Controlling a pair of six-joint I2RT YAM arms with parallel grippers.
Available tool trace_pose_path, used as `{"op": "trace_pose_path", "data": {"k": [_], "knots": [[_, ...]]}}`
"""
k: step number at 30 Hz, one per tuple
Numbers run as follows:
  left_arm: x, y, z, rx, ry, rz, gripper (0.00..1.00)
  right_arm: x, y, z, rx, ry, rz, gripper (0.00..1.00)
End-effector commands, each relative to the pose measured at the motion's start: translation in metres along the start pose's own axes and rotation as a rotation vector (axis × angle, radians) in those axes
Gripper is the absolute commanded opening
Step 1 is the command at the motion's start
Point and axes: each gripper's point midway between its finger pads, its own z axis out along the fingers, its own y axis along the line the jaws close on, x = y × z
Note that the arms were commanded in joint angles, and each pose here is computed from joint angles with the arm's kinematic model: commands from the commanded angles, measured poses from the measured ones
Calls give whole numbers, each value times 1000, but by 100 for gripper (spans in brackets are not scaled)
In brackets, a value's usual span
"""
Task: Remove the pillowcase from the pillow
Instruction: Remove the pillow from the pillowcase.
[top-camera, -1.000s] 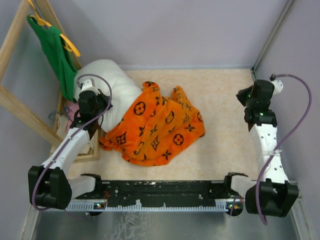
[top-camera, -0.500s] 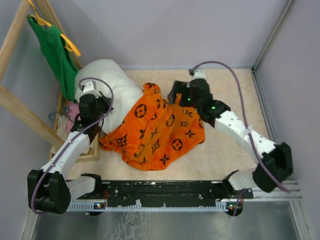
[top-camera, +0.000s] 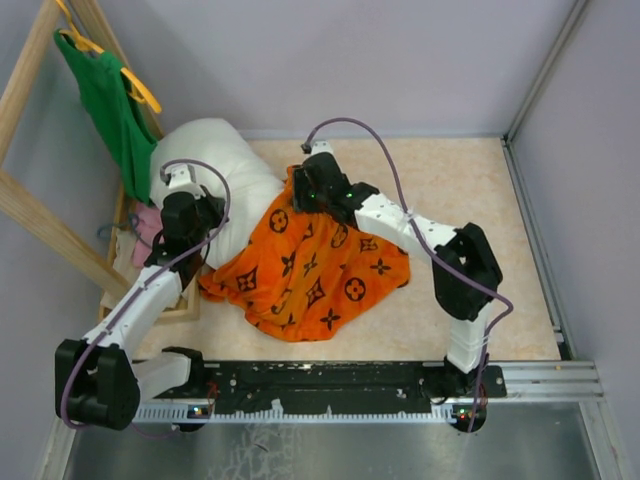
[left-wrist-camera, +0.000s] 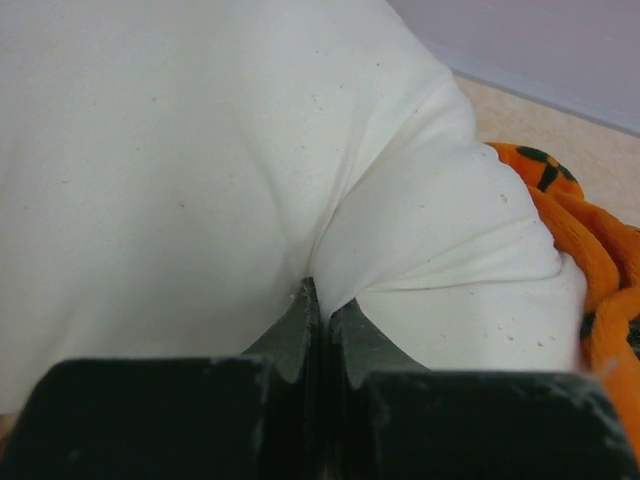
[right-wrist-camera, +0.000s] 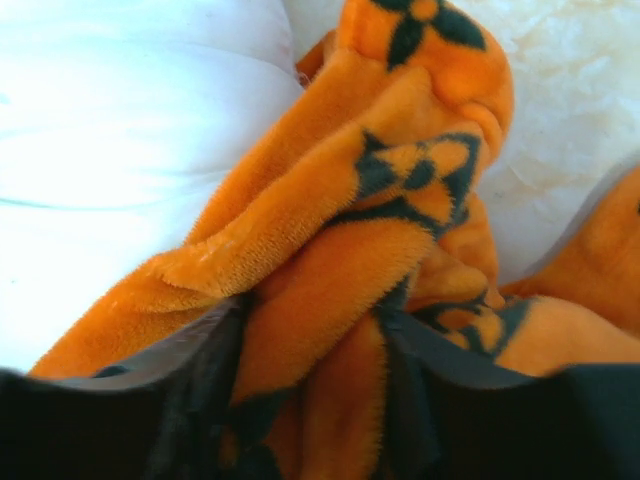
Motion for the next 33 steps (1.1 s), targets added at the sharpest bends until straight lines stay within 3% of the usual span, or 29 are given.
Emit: {"op": "trace_pose_path", "data": {"k": [1, 5, 6, 13, 22, 27, 33], "knots": [[-13, 38, -3, -181, -77, 27, 0, 8, -38, -27, 98, -34, 21, 36], [-19, 49, 1, -260, -86, 9, 0, 25, -101, -63, 143, -46, 155, 4], [-22, 51, 2, -282, -88, 0, 0, 31, -118, -70, 152, -43, 196, 0], [-45, 68, 7, -428, -116, -73, 0, 87, -221, -125, 310, -60, 448, 0], [-76, 65, 11, -439, -156, -142, 0, 162, -284, -157, 537, 8, 588, 0], [-93, 61, 5, -417, -188, -149, 0, 158, -322, -179, 646, -64, 709, 0], [-110, 52, -5, -366, -219, -163, 0, 121, -359, -222, 836, -271, 846, 0]]}}
